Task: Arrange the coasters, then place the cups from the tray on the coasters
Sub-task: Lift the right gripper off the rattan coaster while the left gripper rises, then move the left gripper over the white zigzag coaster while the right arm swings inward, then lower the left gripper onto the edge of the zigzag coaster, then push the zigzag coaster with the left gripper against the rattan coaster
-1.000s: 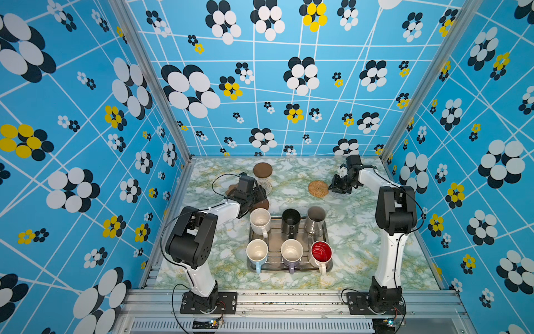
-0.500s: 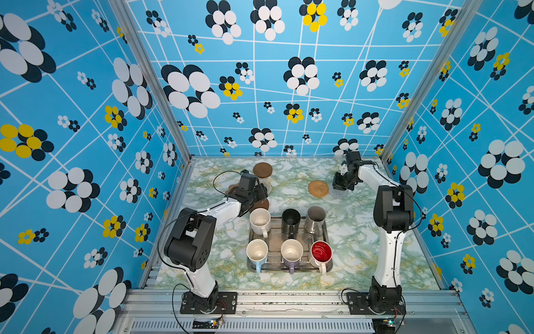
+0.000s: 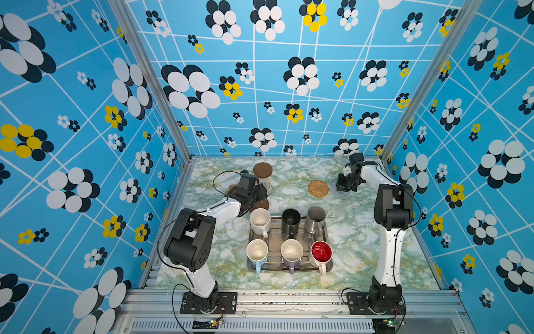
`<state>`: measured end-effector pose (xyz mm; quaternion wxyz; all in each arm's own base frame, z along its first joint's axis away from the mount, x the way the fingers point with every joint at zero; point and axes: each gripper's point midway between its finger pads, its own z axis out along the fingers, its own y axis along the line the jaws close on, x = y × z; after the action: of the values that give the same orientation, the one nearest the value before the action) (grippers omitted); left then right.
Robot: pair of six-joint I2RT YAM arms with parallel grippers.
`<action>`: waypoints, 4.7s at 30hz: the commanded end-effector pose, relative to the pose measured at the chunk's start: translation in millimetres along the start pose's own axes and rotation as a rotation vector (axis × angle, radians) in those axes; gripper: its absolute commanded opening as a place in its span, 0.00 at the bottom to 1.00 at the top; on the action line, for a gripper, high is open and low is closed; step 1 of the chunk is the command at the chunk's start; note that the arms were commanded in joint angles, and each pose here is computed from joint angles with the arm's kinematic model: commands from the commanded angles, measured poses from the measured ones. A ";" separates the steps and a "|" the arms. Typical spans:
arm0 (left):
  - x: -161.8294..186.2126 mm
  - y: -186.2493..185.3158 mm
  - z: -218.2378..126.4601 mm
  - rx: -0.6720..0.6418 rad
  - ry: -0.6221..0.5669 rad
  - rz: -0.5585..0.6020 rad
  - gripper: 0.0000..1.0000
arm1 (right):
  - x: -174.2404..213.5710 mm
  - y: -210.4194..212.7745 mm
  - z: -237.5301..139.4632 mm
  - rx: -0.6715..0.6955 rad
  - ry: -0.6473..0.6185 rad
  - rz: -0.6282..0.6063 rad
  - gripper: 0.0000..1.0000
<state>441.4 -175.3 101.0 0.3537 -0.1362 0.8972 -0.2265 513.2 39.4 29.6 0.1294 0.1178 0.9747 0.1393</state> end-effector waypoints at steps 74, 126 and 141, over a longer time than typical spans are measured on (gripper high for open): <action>-9.3 7.2 99.4 -0.314 0.388 0.246 0.00 | 65.4 148.2 -256.0 -0.613 -0.620 -0.057 0.00; 91.1 -106.0 160.4 0.028 0.509 0.169 0.00 | 79.1 151.4 -268.5 -0.650 -0.656 -0.140 0.01; 104.3 -118.3 162.6 0.055 0.522 0.166 0.00 | 80.5 151.9 -268.4 -0.658 -0.654 -0.144 0.02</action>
<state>507.9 -370.5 33.0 0.1781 0.0145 0.9467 -0.2681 394.6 136.6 294.3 0.4517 0.0576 0.8048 0.3808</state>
